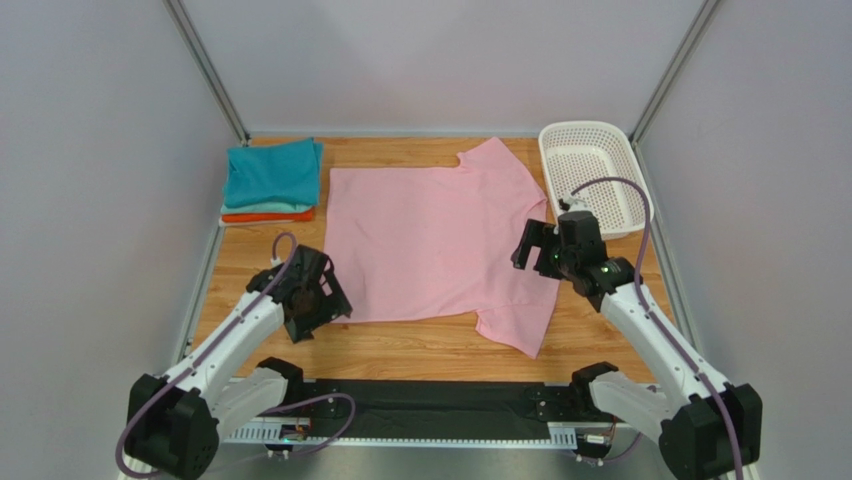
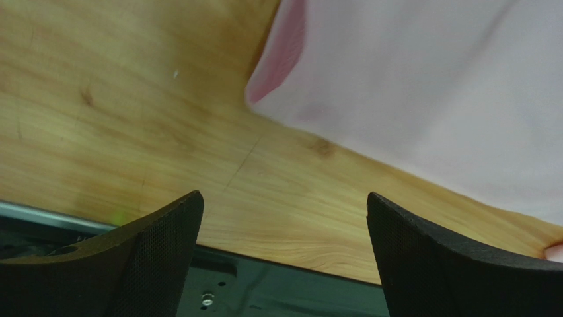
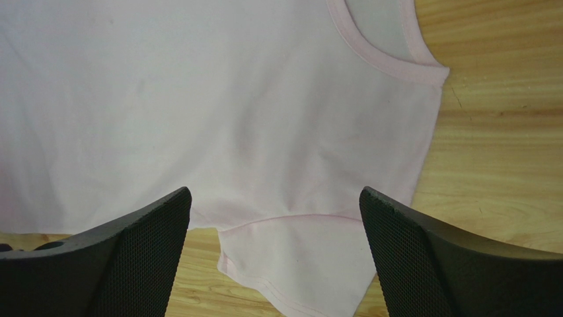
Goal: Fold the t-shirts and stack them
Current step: Flatten the tshirt out
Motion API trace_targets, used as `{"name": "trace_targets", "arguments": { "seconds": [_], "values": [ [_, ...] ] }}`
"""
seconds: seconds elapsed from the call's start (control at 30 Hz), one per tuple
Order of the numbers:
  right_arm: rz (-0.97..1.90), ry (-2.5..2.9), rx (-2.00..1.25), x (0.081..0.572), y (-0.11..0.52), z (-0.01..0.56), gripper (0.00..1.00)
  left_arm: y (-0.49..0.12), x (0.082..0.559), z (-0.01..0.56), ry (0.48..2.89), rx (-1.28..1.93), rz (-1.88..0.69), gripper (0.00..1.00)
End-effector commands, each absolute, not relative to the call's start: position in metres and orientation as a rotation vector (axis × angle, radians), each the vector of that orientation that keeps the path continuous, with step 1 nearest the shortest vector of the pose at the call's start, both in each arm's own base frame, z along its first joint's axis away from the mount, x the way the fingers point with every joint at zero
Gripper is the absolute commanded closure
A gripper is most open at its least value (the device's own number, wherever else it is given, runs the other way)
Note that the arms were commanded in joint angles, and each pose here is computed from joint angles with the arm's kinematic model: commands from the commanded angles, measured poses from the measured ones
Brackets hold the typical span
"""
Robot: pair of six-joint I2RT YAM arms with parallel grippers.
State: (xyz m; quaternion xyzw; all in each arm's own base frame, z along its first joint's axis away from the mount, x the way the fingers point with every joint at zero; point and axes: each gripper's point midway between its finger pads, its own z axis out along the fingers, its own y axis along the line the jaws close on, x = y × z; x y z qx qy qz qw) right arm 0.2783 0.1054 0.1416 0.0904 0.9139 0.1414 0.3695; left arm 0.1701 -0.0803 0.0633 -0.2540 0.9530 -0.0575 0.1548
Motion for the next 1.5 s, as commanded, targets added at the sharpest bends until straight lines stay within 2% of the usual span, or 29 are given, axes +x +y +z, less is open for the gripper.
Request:
{"name": "trace_targets", "arguments": {
  "seconds": [0.0, 0.1, 0.3, 0.43, 0.57, 0.77, 0.9, 1.0, 1.03, 1.13, 1.47],
  "values": [
    [0.367, 2.331, 0.257, 0.258, 0.098, 0.135, 0.00, -0.075, 0.163, 0.056, 2.609, -0.892, -0.218, 0.01],
    [0.398, 2.327, 0.232, 0.245, 0.098, 0.135, 0.00, -0.064, 0.159, 0.044, 2.575, -0.936, -0.158, 0.02],
    [0.417, 2.397, 0.220, 0.227, 0.099, 0.116, 0.00, -0.057, 0.173, 0.036, 2.561, -0.965, -0.106, 0.16],
    [0.404, 2.412, 0.225, 0.224, 0.097, 0.112, 0.00, -0.053, 0.182, 0.029, 2.578, -0.978, -0.074, 0.38],
    [0.399, 2.427, 0.242, 0.220, 0.096, 0.107, 0.00, -0.054, 0.187, 0.023, 2.596, -0.986, -0.053, 0.51],
    [0.404, 2.446, 0.256, 0.213, 0.095, 0.101, 0.00, -0.050, 0.191, 0.011, 2.610, -0.995, -0.012, 0.55],
    [0.406, 2.452, 0.268, 0.211, 0.095, 0.101, 0.00, -0.051, 0.191, 0.010, 2.621, -0.989, -0.020, 0.65],
    [0.401, 2.469, 0.276, 0.207, 0.094, 0.100, 0.00, -0.051, 0.187, 0.010, 2.618, -0.990, -0.029, 0.79],
    [0.404, 2.471, 0.277, 0.206, 0.095, 0.101, 0.01, -0.050, 0.186, 0.011, 2.618, -0.992, -0.027, 0.87],
    [0.402, 2.515, 0.292, 0.195, 0.099, 0.098, 0.03, -0.048, 0.182, 0.013, 2.601, -0.999, -0.026, 1.00],
    [0.150, 2.712, 0.252, 0.141, 0.111, 0.052, 0.09, -0.035, 0.177, 0.021, 2.530, -0.973, -0.009, 1.00]
  ]
}}
